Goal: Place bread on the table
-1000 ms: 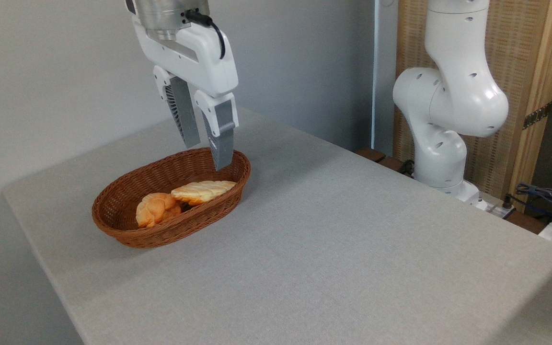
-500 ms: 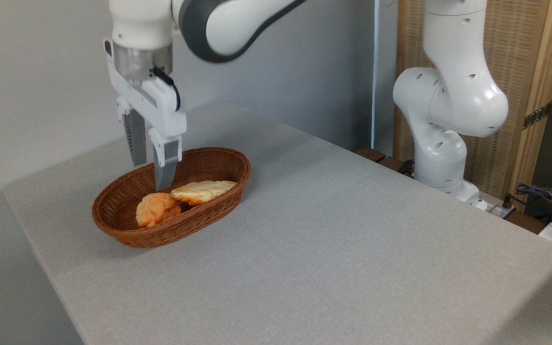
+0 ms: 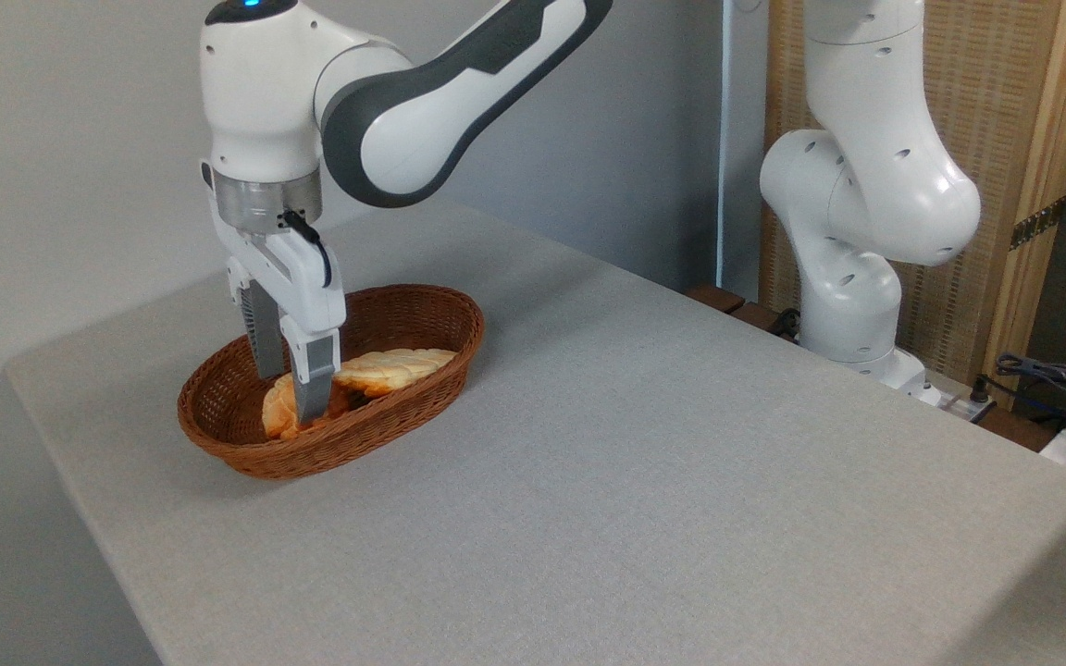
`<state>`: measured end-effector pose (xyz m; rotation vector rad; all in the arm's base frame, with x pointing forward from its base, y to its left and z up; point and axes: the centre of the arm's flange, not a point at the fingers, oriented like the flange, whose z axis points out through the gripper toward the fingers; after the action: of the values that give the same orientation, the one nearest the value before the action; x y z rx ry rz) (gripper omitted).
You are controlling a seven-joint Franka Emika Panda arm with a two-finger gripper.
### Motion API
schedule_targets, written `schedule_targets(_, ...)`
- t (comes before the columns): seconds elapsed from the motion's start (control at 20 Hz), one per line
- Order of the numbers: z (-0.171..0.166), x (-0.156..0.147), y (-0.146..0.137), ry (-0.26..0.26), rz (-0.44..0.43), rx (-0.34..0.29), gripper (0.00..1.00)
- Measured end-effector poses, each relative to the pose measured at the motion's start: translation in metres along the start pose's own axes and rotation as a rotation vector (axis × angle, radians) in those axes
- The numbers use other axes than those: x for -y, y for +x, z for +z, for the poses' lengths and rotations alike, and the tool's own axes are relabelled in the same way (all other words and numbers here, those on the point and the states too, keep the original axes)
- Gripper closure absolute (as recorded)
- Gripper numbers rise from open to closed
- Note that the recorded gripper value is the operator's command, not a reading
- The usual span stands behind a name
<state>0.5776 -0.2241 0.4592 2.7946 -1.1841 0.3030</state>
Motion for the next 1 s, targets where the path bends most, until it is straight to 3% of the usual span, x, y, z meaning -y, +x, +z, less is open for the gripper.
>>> schedule_targets(0.05,0.003,-0.001,0.001,-0.001,0.005,0.005,0.47)
schedule_targets(0.2,0.011,-0.004,0.002,-0.006,0.012,0.015,0.63)
schedule_targets(0.8,0.009,-0.004,0.003,-0.005,0.015,0.012,0.65)
schedule_targets(1.0,-0.019,0.007,0.006,0.014,-0.007,-0.019,0.64)
